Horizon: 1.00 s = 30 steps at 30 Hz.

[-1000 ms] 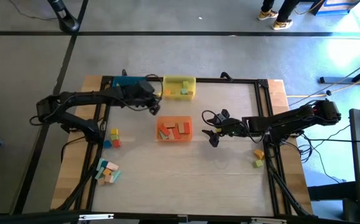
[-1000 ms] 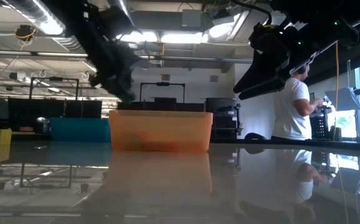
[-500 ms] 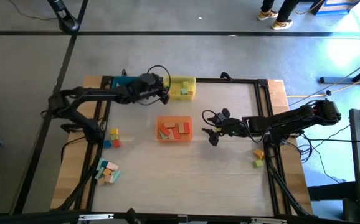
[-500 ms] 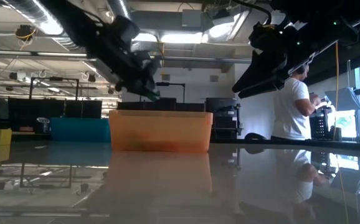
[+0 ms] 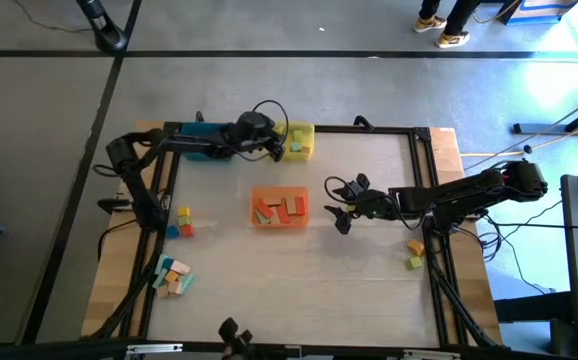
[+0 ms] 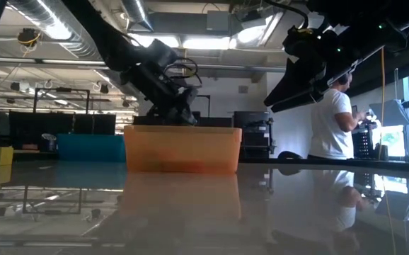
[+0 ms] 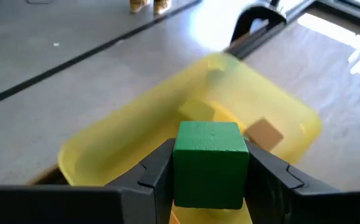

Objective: Sort blocks by size
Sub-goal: Put the green square block into the yellow bin, then put the orange square block into the yellow bin

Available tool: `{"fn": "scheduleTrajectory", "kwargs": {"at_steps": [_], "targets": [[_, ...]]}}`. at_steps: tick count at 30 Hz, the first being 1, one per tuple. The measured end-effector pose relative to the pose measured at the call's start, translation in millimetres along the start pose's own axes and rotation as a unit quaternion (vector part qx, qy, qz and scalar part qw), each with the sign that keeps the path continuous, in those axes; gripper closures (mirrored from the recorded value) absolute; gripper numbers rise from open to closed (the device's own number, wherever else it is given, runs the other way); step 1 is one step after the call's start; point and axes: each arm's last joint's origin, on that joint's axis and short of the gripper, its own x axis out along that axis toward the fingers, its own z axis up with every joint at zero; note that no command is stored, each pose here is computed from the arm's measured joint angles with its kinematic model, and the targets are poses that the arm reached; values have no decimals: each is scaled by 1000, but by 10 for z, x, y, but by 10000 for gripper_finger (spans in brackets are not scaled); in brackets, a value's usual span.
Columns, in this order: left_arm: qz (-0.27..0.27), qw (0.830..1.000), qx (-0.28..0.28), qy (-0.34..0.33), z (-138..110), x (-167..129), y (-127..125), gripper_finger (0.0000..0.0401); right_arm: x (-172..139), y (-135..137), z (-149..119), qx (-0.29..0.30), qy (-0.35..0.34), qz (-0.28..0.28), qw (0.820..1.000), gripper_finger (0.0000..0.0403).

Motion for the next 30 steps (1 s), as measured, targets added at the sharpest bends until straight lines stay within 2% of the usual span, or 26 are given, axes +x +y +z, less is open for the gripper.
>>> {"fn": "scheduleTrajectory", "kwargs": {"at_steps": [7, 14, 23, 30], "targets": [[4, 1000, -6, -2, 16, 3, 60, 260, 0, 0, 0, 0, 0, 0, 1000, 127], [-32, 999, 23, 5, 6, -2, 18, 255, 0, 0, 0, 0, 0, 0, 1000, 127], [-31, 999, 19, -11, 75, -1, 31, 152, 0, 0, 0, 0, 0, 0, 1000, 127], [-35, 999, 10, -32, 161, -9, 13, 136, 0, 0, -1, 0, 0, 0, 1000, 127]]}}
